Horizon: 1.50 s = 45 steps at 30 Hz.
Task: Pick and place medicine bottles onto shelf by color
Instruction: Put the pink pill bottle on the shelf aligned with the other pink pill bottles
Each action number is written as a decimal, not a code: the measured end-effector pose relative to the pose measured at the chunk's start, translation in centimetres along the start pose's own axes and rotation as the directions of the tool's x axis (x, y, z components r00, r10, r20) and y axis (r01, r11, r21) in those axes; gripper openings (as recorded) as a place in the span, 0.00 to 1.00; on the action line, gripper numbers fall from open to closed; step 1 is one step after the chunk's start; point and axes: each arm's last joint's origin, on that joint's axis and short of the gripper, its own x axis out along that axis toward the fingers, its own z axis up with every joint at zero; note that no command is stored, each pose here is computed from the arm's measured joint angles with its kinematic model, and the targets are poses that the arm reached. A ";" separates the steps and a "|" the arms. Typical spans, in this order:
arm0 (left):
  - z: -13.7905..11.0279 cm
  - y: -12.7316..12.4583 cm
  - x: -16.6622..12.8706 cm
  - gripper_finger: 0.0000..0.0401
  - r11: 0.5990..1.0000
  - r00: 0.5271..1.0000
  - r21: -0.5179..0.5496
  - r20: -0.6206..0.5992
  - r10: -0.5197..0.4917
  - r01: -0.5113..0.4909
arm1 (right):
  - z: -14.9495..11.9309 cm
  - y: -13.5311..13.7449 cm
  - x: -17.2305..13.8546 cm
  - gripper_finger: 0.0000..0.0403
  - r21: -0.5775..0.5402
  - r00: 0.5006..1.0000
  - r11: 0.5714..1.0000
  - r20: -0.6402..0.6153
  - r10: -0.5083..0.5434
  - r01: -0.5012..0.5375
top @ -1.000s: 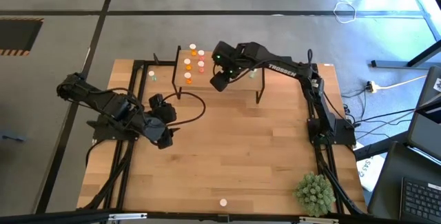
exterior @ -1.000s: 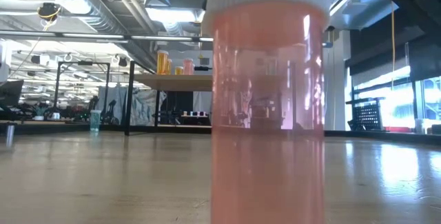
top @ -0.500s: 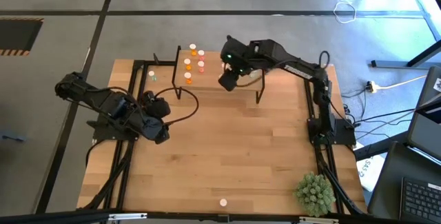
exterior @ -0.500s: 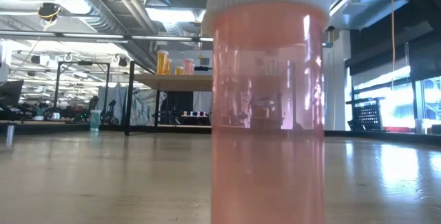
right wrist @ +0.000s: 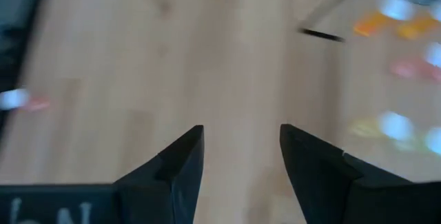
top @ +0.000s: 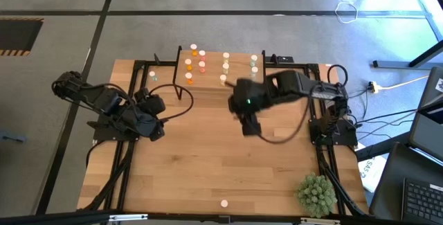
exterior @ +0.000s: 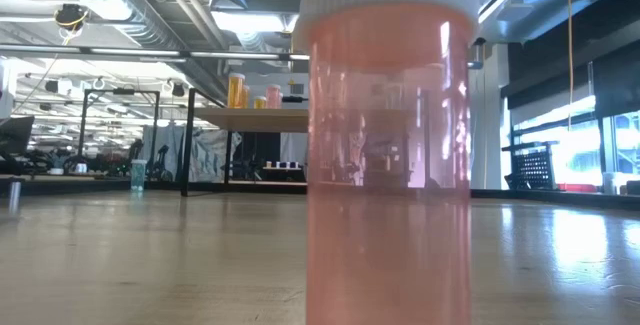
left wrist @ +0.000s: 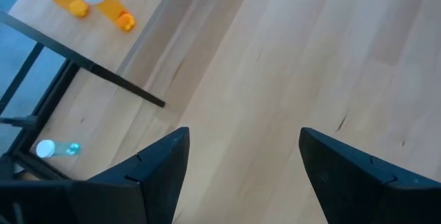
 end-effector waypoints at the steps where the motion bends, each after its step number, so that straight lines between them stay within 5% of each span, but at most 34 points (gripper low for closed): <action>1: 0.0 0.1 0.0 0.67 1.000 1.000 0.001 -0.001 0.001 -0.001 | 0.1 0.8 -0.1 0.48 -0.017 0.999 0.999 0.004 0.032 -0.032; 10: -0.2 0.6 -0.6 0.67 1.000 1.000 0.005 0.003 -0.011 0.011 | 0.6 6.1 -0.1 0.48 -0.013 0.981 0.981 0.023 0.192 -0.192; 18: -0.4 0.8 -0.8 0.67 0.999 1.000 0.036 -0.005 -0.029 0.029 | 0.9 10.0 3.4 0.48 -0.009 0.945 0.948 -0.077 0.318 -0.319; 28: -1.4 -0.9 -2.0 0.67 0.966 0.984 0.188 -0.020 -0.176 0.177 | 0.9 16.0 9.2 0.48 -0.053 0.920 0.930 -0.177 0.351 -0.365; 38: -2.3 -2.1 -3.1 0.67 0.938 0.963 0.222 -0.013 -0.270 0.266 | 1.3 20.6 13.8 0.48 -0.116 0.904 0.898 -0.120 0.411 -0.424; 45: -2.6 -2.6 -3.5 0.67 0.923 0.951 0.239 -0.007 -0.310 0.302 | 0.3 22.5 16.6 0.48 -0.125 0.885 0.883 -0.192 0.425 -0.452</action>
